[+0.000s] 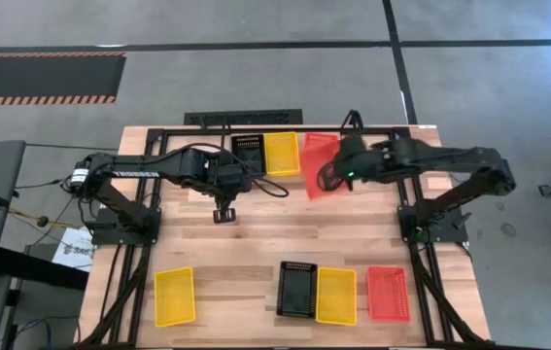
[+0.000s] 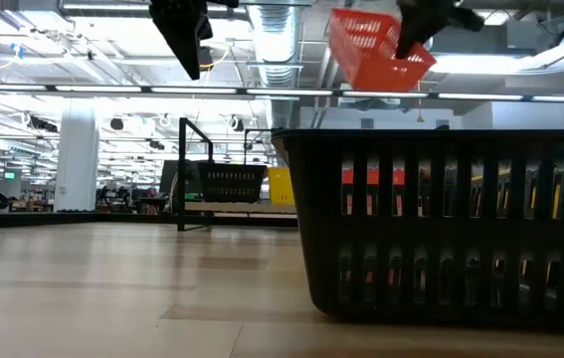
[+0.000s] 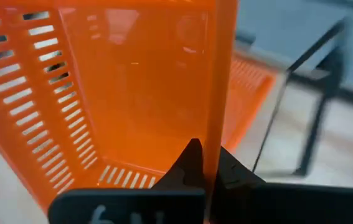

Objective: Stack baskets on shelf by color
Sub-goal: Stack the left orange bin on top of the other orange bin on the shelf

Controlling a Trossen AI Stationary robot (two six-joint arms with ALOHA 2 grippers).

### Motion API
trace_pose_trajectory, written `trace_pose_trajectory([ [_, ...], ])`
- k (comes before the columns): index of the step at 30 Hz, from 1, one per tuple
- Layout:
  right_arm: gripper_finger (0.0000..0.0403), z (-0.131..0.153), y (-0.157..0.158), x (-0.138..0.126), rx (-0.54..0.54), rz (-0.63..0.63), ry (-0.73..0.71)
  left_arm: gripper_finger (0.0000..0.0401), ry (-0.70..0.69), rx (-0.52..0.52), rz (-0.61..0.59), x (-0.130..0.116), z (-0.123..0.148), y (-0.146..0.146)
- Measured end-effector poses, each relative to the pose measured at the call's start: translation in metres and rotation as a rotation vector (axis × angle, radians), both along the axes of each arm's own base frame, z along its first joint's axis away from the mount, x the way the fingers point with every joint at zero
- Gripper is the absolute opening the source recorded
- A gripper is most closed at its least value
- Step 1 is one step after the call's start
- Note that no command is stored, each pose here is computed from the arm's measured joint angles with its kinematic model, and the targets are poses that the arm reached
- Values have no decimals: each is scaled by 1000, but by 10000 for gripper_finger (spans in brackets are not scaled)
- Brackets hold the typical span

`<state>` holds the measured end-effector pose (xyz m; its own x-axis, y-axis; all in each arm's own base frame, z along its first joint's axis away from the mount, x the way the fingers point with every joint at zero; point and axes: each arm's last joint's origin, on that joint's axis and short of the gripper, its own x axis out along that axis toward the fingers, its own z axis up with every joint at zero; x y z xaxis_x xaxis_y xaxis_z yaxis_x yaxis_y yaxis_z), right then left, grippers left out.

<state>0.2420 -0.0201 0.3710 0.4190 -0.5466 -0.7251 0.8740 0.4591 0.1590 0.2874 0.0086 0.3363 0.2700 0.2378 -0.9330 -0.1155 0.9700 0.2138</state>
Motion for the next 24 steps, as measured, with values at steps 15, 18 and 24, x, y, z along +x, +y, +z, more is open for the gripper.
trace_pose_trajectory([
  [15,3,17,-76,-19,-24,-219,-144,0,-4,6,-24,1,0,0],
  [18,3,20,-88,-21,-29,-237,-173,0,-4,7,-26,1,0,1],
  [24,3,7,-94,-27,57,-378,-192,0,23,4,-142,1,0,0],
])
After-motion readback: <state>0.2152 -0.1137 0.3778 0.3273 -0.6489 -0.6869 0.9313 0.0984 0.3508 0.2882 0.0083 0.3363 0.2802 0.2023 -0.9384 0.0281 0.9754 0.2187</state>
